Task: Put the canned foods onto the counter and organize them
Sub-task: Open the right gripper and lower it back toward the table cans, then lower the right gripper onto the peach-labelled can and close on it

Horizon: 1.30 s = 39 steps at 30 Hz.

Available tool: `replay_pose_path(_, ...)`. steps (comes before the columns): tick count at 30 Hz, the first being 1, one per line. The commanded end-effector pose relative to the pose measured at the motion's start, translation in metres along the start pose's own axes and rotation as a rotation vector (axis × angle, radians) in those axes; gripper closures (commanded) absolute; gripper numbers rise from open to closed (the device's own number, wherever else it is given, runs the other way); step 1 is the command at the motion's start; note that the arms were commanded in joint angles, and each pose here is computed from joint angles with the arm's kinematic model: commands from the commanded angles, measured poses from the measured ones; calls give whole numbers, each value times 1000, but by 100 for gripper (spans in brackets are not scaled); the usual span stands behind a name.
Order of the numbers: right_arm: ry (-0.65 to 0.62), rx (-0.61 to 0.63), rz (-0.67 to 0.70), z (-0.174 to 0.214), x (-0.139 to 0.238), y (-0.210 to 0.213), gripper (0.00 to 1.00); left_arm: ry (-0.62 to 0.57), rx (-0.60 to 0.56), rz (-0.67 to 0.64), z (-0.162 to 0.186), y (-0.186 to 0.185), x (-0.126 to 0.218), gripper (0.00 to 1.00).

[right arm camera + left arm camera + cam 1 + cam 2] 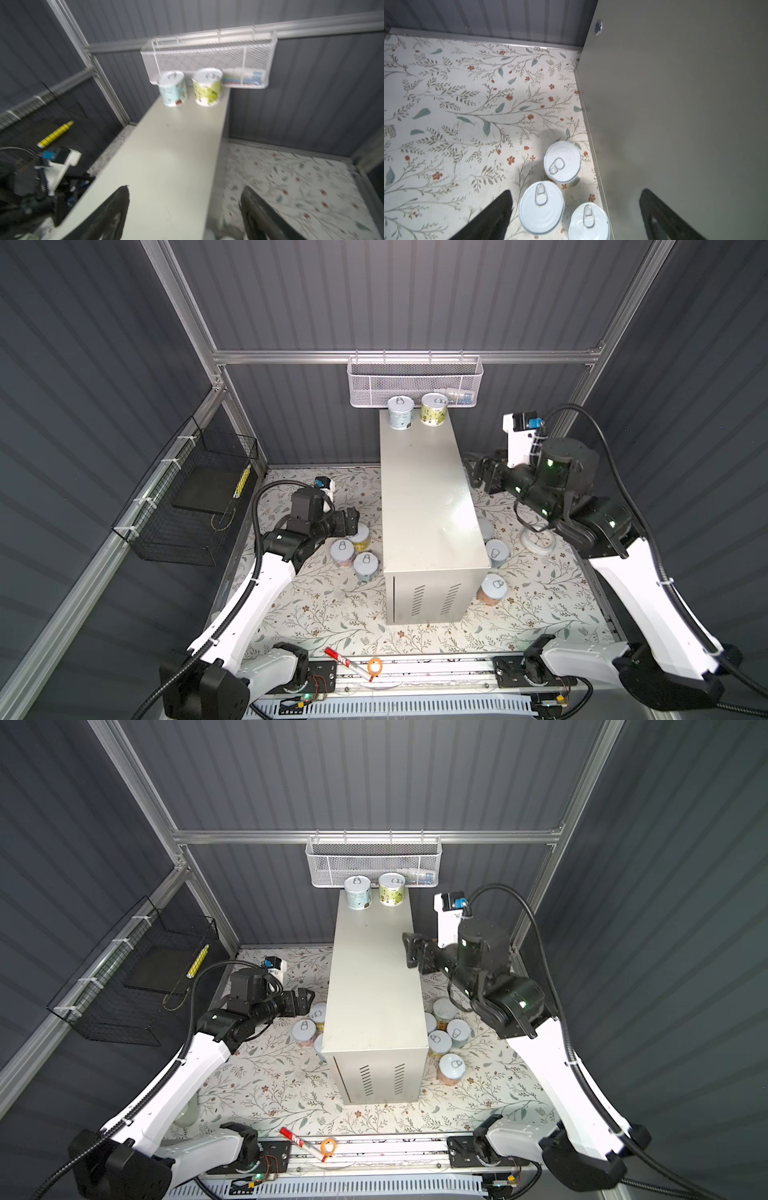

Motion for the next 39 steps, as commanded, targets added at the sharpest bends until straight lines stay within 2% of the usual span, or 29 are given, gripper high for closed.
replay_pose_path(1, 71, -20, 183, 39, 24, -42, 12, 60, 7, -47, 29, -2, 9, 4)
replay_pose_path(4, 159, -66, 269, 81, 43, -65, 9, 108, -17, -74, 53, -9, 11, 3)
replay_pose_path(7, 261, -110, 319, 127, 50, -77, 7, 144, 20, -73, 75, -5, 9, 3)
replay_pose_path(11, 426, -187, 332, 194, 49, -81, 4, 138, 41, -57, 93, 1, 13, 4)
replay_pose_path(17, 568, -284, 340, 259, 51, -81, 1, 179, 55, -37, 110, 3, 10, 4)
replay_pose_path(21, 640, -288, 381, 291, 55, -88, 1, 194, 73, -26, 118, 2, 3, 4)
replay_pose_path(24, 658, -304, 378, 297, 50, -85, 1, 186, 91, -12, 119, 0, -2, 4)
replay_pose_path(33, 814, -363, 431, 342, 34, -83, 1, 165, 93, 26, 108, -9, -11, 4)
replay_pose_path(39, 819, -405, 439, 360, 27, -83, 3, 172, 67, 42, 104, -14, -18, 4)
Point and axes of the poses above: each gripper's point midway between its finger pads, its own x axis back along the fingers, its own y axis along the line the jaws close on, z = x × y, the point moved 3 cm from there along x, back along the fingers, and after that the axes turned 2 degrees about x, right-handed, at the moved point
